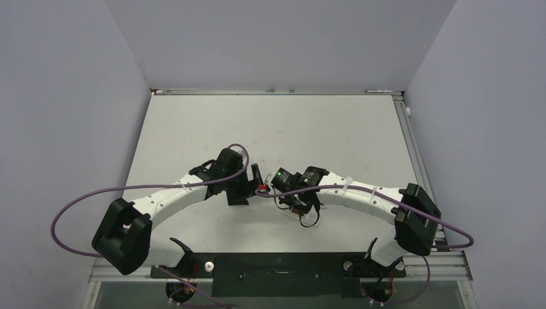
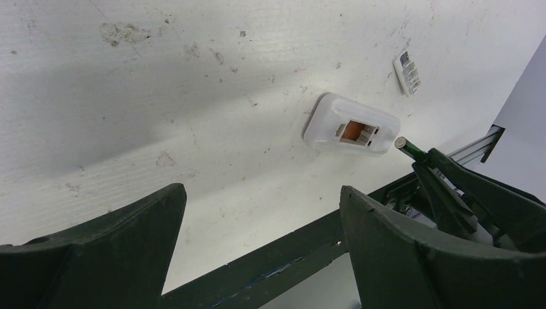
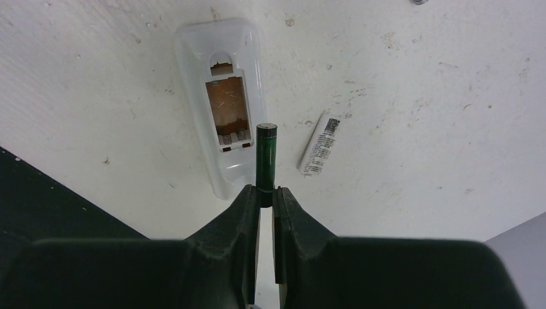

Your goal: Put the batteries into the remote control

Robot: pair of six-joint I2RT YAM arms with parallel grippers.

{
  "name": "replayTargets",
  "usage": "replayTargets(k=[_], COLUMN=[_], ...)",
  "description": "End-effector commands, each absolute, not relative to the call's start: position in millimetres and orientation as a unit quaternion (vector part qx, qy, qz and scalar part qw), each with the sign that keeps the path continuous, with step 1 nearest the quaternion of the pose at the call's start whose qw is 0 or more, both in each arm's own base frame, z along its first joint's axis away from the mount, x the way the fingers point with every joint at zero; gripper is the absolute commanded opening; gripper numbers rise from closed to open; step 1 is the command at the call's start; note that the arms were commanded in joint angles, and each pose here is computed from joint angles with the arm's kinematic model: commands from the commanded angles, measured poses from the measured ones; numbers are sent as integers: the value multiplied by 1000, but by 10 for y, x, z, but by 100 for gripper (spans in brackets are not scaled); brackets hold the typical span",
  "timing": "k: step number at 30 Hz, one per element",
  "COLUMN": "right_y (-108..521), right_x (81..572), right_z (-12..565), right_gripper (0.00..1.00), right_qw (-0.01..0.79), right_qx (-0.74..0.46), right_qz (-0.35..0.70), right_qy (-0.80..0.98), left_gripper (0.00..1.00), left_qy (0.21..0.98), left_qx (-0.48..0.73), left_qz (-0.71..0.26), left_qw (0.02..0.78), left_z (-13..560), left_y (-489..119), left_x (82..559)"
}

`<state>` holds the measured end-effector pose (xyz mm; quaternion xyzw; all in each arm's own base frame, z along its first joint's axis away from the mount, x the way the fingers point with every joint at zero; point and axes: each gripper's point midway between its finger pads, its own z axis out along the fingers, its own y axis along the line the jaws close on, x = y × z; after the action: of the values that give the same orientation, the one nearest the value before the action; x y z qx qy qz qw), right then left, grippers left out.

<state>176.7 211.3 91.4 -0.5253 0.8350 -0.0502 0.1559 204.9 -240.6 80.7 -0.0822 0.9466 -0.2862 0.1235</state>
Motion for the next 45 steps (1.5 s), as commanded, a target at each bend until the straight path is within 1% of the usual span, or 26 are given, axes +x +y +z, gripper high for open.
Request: replayTargets(k=[1,4,28,45], right_y=[2093,2116,2132,2213], right_x=[1768,1732,1654,1666], right_z=[870,828,462,380], right_gripper=[8,8,8,9], right_qw=[135,126,60,60], right_qx=[-549,-561,-581,-602], right_qz=[-50,-39,-49,-40], right_qy=[823,817,810,796], left_gripper=[87,86,86,86], left_qy=[936,936,939,938], left_qx=[-62,-63,-74,-76], left_qz=[-314,-315,-310,-311], left_qw=[144,141,134,131], left_z=[934,896,791,776], left_y=[-2540,-2537,-2335,-2308], left_x=[2182,2176,2176,2184])
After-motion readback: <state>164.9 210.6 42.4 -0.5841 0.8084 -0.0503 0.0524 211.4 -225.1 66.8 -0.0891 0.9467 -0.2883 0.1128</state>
